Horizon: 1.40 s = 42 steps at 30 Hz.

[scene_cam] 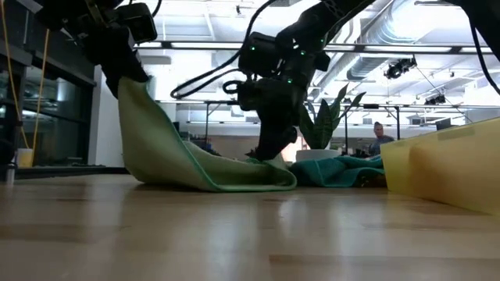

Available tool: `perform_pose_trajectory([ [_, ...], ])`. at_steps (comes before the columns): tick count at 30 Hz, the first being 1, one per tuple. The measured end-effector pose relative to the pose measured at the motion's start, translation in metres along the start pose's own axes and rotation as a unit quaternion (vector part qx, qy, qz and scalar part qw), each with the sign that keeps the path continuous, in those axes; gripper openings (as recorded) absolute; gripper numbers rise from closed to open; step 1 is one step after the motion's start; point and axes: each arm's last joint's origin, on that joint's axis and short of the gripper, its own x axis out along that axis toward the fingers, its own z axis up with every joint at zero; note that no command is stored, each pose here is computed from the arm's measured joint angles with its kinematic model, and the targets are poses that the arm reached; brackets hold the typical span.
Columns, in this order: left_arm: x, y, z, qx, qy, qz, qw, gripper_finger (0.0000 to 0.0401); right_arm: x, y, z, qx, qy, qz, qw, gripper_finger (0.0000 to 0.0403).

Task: Fold microfiber towels
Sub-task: Fold the light green microfiber cloth

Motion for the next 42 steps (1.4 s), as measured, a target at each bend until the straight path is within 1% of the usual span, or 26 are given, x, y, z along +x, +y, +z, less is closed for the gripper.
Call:
perform_pose_trajectory([
  [4,0.0,0.0,0.0,0.003,0.0,0.0,1.0,0.0,0.002,0.007,-0.004,-0.072,0.017,0.005,0.997,0.013],
  [7,0.0,0.0,0.0,0.003,0.0,0.0,1.0,0.0,0.002,0.009,-0.007,-0.11,0.031,0.007,0.993,0.013],
  [11,0.0,0.0,0.0,0.003,0.0,0.0,1.0,0.0,0.002,0.009,-0.01,-0.136,0.048,0.0,0.989,0.013],
  [17,0.0,0.0,0.0,0.003,0.0,0.0,1.0,0.0,0.001,0.006,-0.016,-0.164,0.087,-0.041,0.982,0.0125],
  [20,0.0,0.0,0.0,0.003,0.0,0.0,1.0,0.0,0.001,0.005,-0.017,-0.175,0.091,-0.052,0.979,0.0099],
  [24,0.0,0.0,0.0,-0.001,0.0,0.0,1.0,0.0,-0.001,0.005,-0.019,-0.174,0.103,-0.052,0.978,0.002],
  [25,0.0,0.0,0.0,-0.001,-0.001,0.0,1.0,0.0,-0.003,0.005,-0.02,-0.173,0.107,-0.049,0.978,0.0011],
  [28,-0.003,-0.001,0.001,0.001,-0.006,-0.002,1.0,0.0,-0.009,0.007,-0.022,-0.167,0.111,-0.037,0.979,0.0011],
  [31,-0.013,-0.002,0.007,0.012,-0.015,0.002,1.0,0.0,-0.029,0.013,-0.02,-0.16,0.089,-0.025,0.983,0.0003],
  [35,-0.035,-0.004,0.023,0.034,-0.031,0.019,0.999,0.0,-0.069,0.023,-0.017,-0.131,0.029,-0.006,0.991,0.0001],
  [38,-0.054,-0.005,0.039,0.052,-0.048,0.037,0.997,0.0,-0.108,0.031,-0.015,-0.109,-0.041,-0.009,0.993,0.0001],
  [42,-0.084,-0.004,0.061,0.071,-0.07,0.079,0.992,0.0,-0.162,0.04,-0.018,-0.072,-0.144,-0.025,0.987,0.0001],
])
